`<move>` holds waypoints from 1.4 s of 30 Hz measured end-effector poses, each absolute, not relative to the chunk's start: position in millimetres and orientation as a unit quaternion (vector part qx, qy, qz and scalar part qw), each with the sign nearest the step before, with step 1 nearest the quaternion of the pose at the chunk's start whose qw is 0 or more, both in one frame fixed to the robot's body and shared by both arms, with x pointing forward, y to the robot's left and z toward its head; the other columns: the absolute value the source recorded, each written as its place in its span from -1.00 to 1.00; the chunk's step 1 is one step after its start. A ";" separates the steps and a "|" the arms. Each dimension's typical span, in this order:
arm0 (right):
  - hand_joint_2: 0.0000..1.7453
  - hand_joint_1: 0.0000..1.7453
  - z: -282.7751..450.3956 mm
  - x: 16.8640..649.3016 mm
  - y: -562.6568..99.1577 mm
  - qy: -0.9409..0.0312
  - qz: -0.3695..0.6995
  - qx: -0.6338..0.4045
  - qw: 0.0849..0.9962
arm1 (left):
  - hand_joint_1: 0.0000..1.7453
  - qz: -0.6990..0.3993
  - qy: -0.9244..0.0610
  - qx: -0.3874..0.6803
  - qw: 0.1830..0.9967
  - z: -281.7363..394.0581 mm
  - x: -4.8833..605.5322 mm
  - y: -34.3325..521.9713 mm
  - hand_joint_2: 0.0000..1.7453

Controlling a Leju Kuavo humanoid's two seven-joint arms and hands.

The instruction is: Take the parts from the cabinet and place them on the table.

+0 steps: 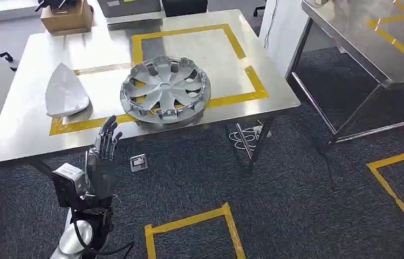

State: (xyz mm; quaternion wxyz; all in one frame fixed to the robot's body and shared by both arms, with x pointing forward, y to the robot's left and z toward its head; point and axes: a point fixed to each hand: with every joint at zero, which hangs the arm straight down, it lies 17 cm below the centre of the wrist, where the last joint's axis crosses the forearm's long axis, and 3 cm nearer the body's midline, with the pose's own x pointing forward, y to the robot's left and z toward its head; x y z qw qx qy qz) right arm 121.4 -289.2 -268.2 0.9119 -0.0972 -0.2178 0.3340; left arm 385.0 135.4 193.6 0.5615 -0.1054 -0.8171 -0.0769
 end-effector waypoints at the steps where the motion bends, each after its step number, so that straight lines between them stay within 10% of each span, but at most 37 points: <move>1: -1.00 -1.00 -268.0 122.4 -289.3 -0.219 0.334 -0.098 0.912 | -1.00 -0.077 -0.818 -0.105 0.561 194.5 385.2 135.4 -1.00; 42: -1.00 -1.00 -269.7 122.0 -295.4 -0.200 0.343 -0.091 0.913 | -1.00 -0.076 -0.816 -0.111 0.562 192.3 390.9 135.4 -1.00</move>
